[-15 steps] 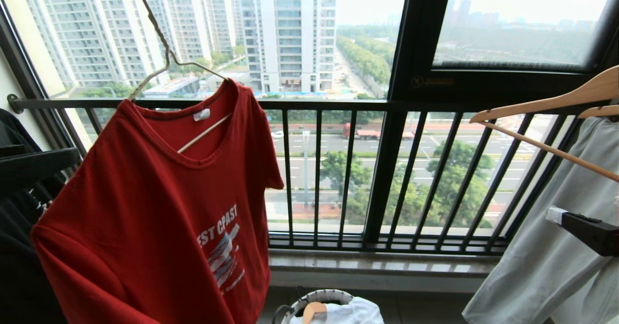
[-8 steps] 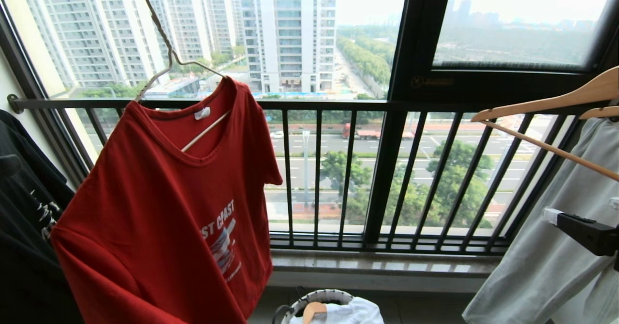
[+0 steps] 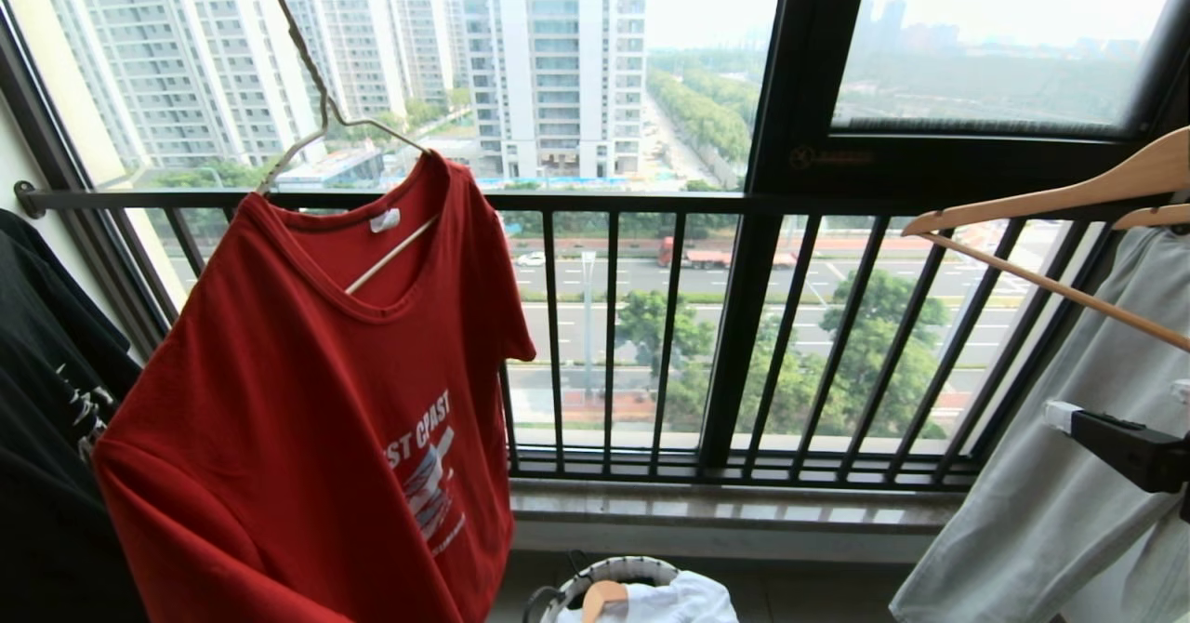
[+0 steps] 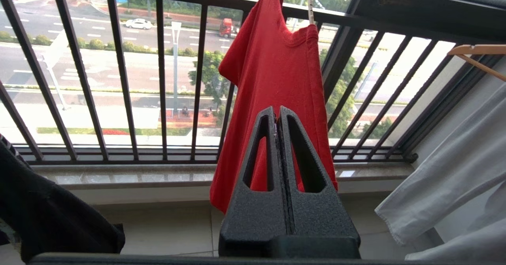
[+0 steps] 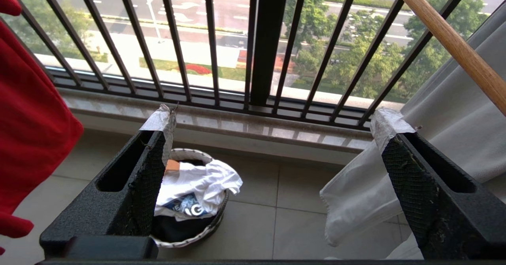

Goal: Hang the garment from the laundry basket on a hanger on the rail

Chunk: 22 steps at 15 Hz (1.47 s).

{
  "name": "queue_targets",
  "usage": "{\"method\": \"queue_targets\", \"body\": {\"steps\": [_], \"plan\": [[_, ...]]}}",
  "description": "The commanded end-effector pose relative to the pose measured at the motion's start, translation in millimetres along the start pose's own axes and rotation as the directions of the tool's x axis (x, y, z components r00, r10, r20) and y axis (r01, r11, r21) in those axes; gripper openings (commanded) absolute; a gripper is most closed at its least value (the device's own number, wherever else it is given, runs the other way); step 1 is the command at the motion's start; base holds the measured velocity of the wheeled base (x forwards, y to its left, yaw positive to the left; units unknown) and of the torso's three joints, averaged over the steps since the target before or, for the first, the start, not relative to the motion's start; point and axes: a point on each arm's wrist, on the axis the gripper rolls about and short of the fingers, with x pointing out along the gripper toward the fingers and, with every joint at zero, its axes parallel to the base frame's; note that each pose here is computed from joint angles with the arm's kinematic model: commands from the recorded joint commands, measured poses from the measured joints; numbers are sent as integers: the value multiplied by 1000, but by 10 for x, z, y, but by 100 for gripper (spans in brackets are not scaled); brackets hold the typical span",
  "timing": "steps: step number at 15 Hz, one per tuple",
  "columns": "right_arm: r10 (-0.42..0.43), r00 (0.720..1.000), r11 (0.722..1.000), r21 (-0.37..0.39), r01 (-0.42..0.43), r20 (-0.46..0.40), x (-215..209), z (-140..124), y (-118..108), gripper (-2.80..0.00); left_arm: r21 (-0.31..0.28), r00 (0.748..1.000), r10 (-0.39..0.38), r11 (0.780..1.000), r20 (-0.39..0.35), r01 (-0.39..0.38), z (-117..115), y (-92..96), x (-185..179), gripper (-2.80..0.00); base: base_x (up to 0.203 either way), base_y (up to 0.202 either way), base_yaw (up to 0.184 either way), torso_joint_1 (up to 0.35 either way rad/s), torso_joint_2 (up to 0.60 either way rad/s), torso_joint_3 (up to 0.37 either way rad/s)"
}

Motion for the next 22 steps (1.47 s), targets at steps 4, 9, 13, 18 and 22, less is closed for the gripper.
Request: {"method": "queue_targets", "body": {"steps": [4, 9, 13, 18, 22], "plan": [[0, 1000, 1000, -1, 0, -6, 9, -12, 2, 0, 103, 961, 274, 957, -22, -271, -74, 59, 205, -280, 0, 0, 0, 0, 0, 0], [2, 1000, 1000, 4, -2, -17, 10, -51, 3, 0, 211, 918, 379, 913, -120, -349, -325, 126, 394, -280, 0, 0, 0, 0, 0, 0], [7, 1000, 1000, 4, -7, -29, 20, -82, 5, 0, 206, 886, 456, 878, -85, -433, -423, 184, 233, -280, 0, 0, 0, 0, 0, 0], [28, 999, 1000, 4, -28, -26, 3, -112, 9, 0, 164, 811, 584, 798, 32, -580, -599, 222, -182, -280, 0, 0, 0, 0, 0, 0], [38, 999, 999, 7, -38, 3, -73, -115, 6, 0, 231, 766, 637, 735, 87, -638, -965, 241, -418, -280, 0, 0, 0, 0, 0, 0]]}}
